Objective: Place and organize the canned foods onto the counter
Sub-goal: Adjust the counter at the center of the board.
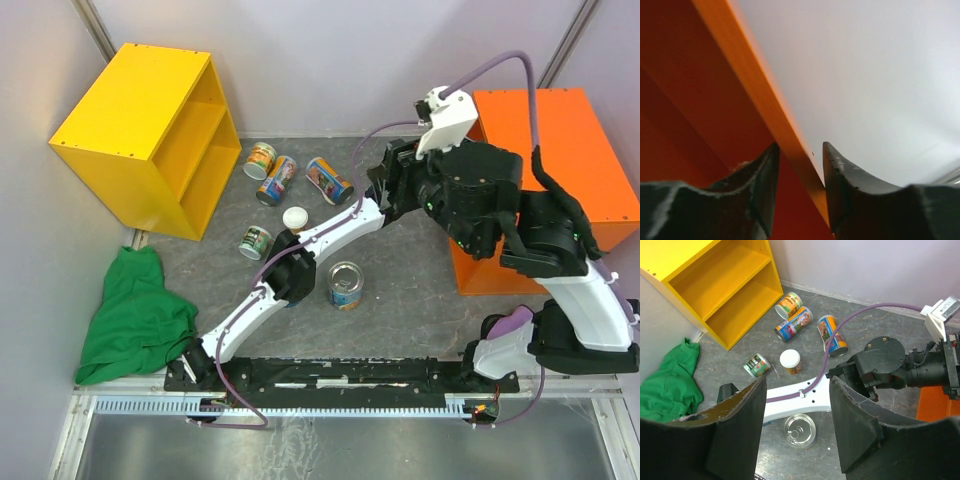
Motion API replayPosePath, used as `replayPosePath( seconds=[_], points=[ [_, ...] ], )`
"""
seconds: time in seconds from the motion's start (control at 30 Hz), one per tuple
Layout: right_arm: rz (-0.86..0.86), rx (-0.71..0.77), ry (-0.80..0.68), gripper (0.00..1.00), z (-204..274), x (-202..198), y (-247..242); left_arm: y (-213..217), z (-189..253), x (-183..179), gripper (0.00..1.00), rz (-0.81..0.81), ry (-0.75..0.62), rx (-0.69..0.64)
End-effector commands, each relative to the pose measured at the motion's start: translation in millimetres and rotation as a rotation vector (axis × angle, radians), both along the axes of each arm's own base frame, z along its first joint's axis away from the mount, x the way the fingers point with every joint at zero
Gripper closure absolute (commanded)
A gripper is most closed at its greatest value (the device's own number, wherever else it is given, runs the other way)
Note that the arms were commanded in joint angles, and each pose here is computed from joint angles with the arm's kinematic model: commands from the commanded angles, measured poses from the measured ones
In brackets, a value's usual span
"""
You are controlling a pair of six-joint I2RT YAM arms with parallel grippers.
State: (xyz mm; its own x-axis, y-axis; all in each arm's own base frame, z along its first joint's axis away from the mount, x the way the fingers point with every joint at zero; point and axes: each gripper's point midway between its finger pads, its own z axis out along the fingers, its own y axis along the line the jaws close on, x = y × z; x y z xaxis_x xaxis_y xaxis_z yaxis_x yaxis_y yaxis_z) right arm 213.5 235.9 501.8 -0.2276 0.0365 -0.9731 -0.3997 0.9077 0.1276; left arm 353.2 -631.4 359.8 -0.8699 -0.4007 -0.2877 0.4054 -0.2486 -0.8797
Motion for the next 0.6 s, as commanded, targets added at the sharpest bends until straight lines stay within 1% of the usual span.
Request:
replayPosePath(
  seconds=[0.0, 0.03, 0.1, 0.13, 0.17, 0.2, 0.57],
  points=[
    [-0.059, 0.049, 0.001, 0.40, 7, -3, -24, 0, 19, -6, 0.58, 0.043, -0.080, -0.028],
    [-0.063, 0.050, 0.001, 0.41, 7, -3, -27, 0, 18, -5, 0.60, 0.045, -0.077, -0.028],
    [-0.073, 0.050, -0.001, 0.41, 8, -4, -32, 0, 19, -4, 0.72, 0.052, -0.071, -0.034],
    [-0.075, 0.050, -0.001, 0.41, 9, -5, -34, 1, 21, -4, 0.79, 0.057, -0.067, -0.039],
    [-0.075, 0.050, -0.001, 0.41, 10, -5, -35, 2, 24, -2, 0.91, 0.064, -0.065, -0.047],
    [-0.075, 0.052, -0.001, 0.41, 10, -6, -36, 3, 26, -1, 0.96, 0.072, -0.065, -0.051],
    [-0.113, 0.068, -0.004, 0.42, 15, -10, -56, 27, 59, 5, 0.97, 0.154, -0.112, -0.030]
  ],
)
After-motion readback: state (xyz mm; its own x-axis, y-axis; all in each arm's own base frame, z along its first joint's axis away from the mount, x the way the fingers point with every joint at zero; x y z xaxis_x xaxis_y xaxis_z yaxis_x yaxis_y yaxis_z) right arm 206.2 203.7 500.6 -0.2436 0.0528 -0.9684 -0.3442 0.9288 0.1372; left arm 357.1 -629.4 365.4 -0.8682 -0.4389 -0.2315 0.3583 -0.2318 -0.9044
